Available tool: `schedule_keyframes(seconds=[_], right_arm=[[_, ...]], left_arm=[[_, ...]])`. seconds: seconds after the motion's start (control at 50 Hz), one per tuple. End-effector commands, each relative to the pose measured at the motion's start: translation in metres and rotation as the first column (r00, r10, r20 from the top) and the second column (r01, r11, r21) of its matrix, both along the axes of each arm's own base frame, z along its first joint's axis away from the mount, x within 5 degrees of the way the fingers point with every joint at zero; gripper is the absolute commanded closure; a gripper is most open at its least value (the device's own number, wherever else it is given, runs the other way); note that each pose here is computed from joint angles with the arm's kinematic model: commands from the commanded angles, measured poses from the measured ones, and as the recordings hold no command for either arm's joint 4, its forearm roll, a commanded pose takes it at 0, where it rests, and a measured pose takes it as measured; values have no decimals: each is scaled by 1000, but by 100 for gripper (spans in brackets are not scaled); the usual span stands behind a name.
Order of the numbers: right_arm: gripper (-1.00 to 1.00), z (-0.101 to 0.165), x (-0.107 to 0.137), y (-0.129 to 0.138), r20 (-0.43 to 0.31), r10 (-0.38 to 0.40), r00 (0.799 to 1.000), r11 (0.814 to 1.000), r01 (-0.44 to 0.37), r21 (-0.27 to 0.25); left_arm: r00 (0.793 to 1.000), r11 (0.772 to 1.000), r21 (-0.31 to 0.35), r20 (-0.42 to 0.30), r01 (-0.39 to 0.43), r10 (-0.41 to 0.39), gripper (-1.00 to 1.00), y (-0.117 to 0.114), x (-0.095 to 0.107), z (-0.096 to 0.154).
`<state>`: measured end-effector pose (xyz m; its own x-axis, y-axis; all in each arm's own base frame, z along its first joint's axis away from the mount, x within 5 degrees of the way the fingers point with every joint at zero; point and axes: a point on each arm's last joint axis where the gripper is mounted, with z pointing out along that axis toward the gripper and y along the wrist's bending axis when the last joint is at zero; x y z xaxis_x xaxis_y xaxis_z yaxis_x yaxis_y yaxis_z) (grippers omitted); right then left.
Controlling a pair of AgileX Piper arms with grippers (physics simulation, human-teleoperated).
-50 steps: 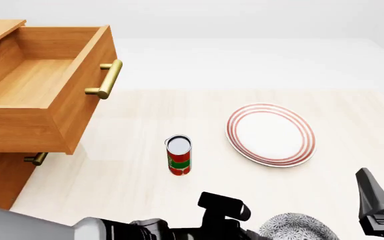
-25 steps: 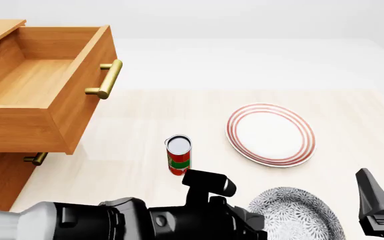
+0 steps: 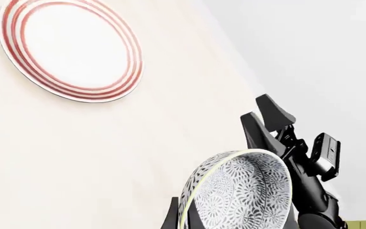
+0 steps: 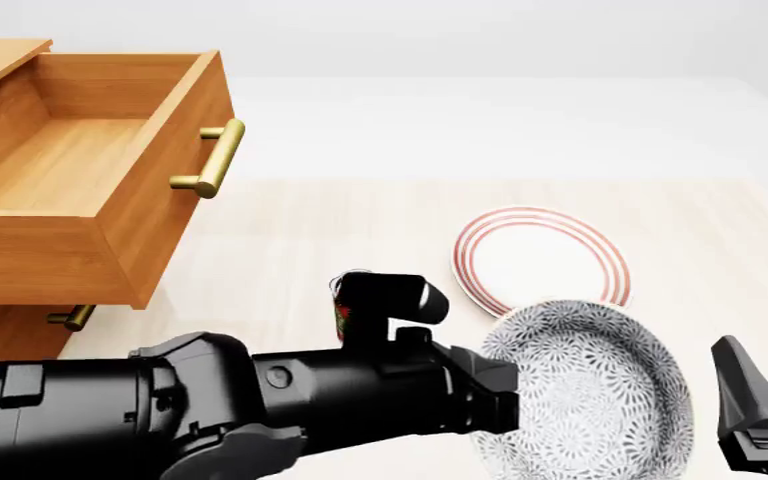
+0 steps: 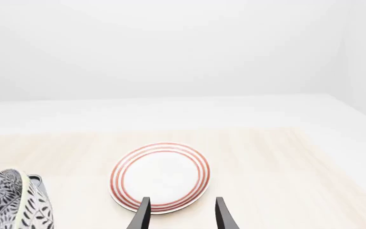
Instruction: Put the bowl in the top drawer of the cabinet.
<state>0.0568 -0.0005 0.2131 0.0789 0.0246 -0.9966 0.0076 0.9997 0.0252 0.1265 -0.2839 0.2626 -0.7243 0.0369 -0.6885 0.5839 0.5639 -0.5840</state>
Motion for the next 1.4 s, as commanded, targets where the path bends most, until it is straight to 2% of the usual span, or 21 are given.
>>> schedule_keyframes(seconds=[0.02,0.34,0.78,1.16,1.4], right_arm=[[-100,0,0,0,0,0,1000,1000,0,0],[-100,0,0,0,0,0,1000,1000,0,0],[-100,0,0,0,0,0,1000,1000,0,0],[-100,0,0,0,0,0,1000,1000,0,0],[-100,0,0,0,0,0,1000,1000,0,0]], left_arm=[[999,999,-33,33,-20,21,100,11,4,28],[995,997,-51,79,-55,59,100,35,8,57],[988,993,-79,121,-90,99,100,51,15,92],[975,988,-80,172,-131,143,100,68,23,123],[959,979,-74,199,-192,203,100,92,27,139]])
